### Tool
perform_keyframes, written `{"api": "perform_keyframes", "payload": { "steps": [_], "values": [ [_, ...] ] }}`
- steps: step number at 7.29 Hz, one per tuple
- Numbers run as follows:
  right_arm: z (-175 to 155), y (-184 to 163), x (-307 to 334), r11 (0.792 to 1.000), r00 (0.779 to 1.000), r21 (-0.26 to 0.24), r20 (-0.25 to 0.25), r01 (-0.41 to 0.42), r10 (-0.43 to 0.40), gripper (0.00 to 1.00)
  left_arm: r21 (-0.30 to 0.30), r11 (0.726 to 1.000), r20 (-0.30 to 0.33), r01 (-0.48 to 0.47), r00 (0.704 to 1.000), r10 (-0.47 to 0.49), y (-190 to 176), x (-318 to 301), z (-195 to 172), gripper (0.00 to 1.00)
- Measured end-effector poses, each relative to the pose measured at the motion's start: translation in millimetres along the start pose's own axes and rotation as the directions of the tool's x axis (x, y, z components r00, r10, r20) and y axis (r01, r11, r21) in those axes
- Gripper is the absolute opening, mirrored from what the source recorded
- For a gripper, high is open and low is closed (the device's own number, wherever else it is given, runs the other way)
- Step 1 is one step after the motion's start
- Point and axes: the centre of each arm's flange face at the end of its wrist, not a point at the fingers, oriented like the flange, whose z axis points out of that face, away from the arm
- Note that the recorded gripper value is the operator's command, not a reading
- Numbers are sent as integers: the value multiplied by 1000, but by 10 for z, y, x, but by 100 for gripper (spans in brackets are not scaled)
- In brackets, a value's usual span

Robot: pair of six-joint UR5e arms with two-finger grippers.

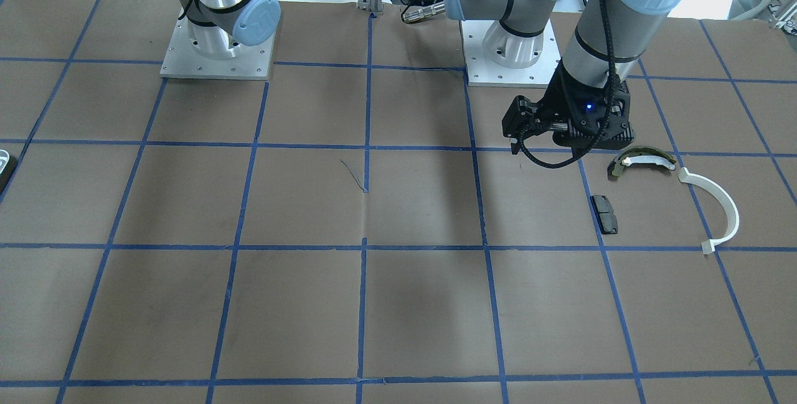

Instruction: Place bearing gear from tray to pile

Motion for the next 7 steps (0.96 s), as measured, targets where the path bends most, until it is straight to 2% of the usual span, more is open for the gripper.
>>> {"api": "perform_keyframes", "payload": {
  "steps": [2, 4, 5, 7],
  "values": [
    [729, 380, 563, 999, 998, -7, 47, 40, -40, 100, 16, 1000, 2, 0, 1000, 0, 26, -3, -75, 100],
    [1282, 521, 833, 999, 997, 18, 59, 43, -44, 100, 17, 1000, 2, 1, 1000, -1, 30, -3, -83, 100],
    [1440, 531, 874, 999, 997, 21, 59, 48, -49, 100, 17, 1000, 3, 2, 1000, -2, 32, -4, -80, 100],
    [1629, 535, 896, 998, 996, 15, 69, 59, -60, 86, 19, 1000, 6, 1, 1000, -1, 49, -3, -102, 100]
  ]
}}
